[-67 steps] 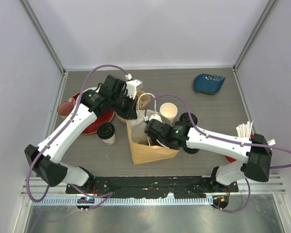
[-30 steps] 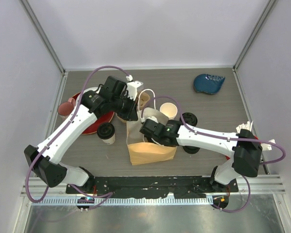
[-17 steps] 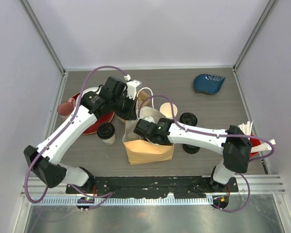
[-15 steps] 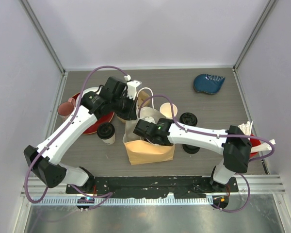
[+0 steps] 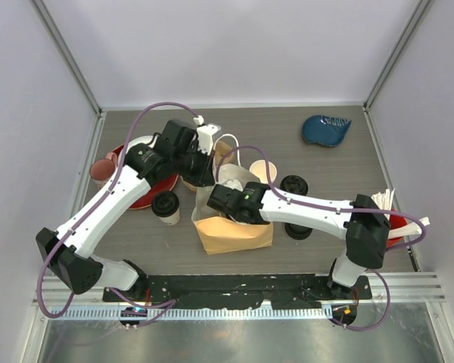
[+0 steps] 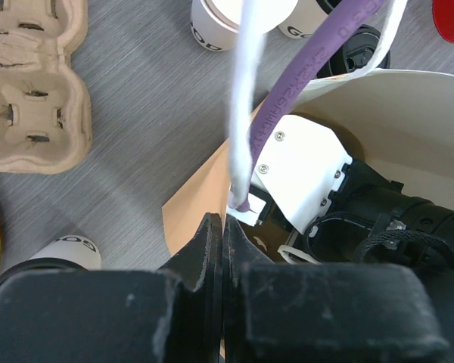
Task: Pack the takeout coffee
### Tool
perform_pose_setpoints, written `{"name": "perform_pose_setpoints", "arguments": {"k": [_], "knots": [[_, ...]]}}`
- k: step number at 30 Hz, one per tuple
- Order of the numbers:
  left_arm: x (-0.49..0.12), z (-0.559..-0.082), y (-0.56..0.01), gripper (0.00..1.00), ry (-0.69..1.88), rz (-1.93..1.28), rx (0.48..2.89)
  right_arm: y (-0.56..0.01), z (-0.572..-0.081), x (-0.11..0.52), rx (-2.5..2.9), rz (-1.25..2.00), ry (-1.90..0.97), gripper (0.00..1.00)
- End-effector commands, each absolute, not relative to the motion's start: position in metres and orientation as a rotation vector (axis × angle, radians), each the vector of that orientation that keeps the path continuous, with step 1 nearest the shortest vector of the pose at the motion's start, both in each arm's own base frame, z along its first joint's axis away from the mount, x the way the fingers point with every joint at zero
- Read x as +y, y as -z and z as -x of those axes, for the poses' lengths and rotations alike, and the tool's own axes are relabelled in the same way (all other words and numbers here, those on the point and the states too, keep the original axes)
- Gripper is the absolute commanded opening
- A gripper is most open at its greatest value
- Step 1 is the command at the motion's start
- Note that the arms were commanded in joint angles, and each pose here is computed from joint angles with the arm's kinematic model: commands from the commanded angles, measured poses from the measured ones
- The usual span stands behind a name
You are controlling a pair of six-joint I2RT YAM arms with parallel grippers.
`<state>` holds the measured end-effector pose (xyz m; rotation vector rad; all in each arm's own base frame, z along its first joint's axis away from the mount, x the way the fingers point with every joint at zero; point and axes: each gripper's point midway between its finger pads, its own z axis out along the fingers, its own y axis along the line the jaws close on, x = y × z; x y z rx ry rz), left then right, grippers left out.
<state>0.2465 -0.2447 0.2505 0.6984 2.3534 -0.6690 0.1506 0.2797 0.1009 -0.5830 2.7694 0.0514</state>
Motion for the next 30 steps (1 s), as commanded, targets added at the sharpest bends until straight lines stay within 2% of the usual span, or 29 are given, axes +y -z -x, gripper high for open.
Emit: {"name": "perform_pose_setpoints", "arguments": {"k": [1,4,7,8,14,16,17,19,22,30], "knots": [[-0.251,-0.252,-0.285,0.0,0.725,-0.68,2.202,-0.09,-0.152,0.275,2.814,0.601,0.032,0.01],[-0.252,-0.252,-0.282,0.0,0.724,-0.687,2.208,-0.091,-0.152,0.277,2.811,0.602,0.02,0.01],[-0.252,-0.252,-0.279,0.0,0.72,-0.694,2.212,-0.098,-0.153,0.282,2.795,0.587,-0.022,0.16],[-0.251,-0.252,-0.279,0.0,0.717,-0.695,2.21,-0.102,-0.154,0.283,2.786,0.578,-0.038,0.27],[-0.245,-0.25,-0.272,0.0,0.677,-0.741,2.22,-0.132,-0.169,0.285,2.683,0.505,-0.092,0.43],[-0.243,-0.249,-0.27,0.0,0.668,-0.758,2.224,-0.138,-0.171,0.285,2.658,0.494,-0.104,0.57],[-0.242,-0.247,-0.268,0.0,0.664,-0.766,2.232,-0.143,-0.173,0.285,2.638,0.483,-0.114,0.6],[-0.241,-0.246,-0.266,0.0,0.656,-0.78,2.233,-0.147,-0.175,0.285,2.623,0.472,-0.123,0.8],[-0.24,-0.246,-0.265,0.0,0.651,-0.796,2.234,-0.155,-0.178,0.286,2.592,0.459,-0.15,0.85],[-0.239,-0.241,-0.261,0.0,0.644,-0.855,2.239,-0.185,-0.185,0.296,2.439,0.479,-0.219,0.86]]}}
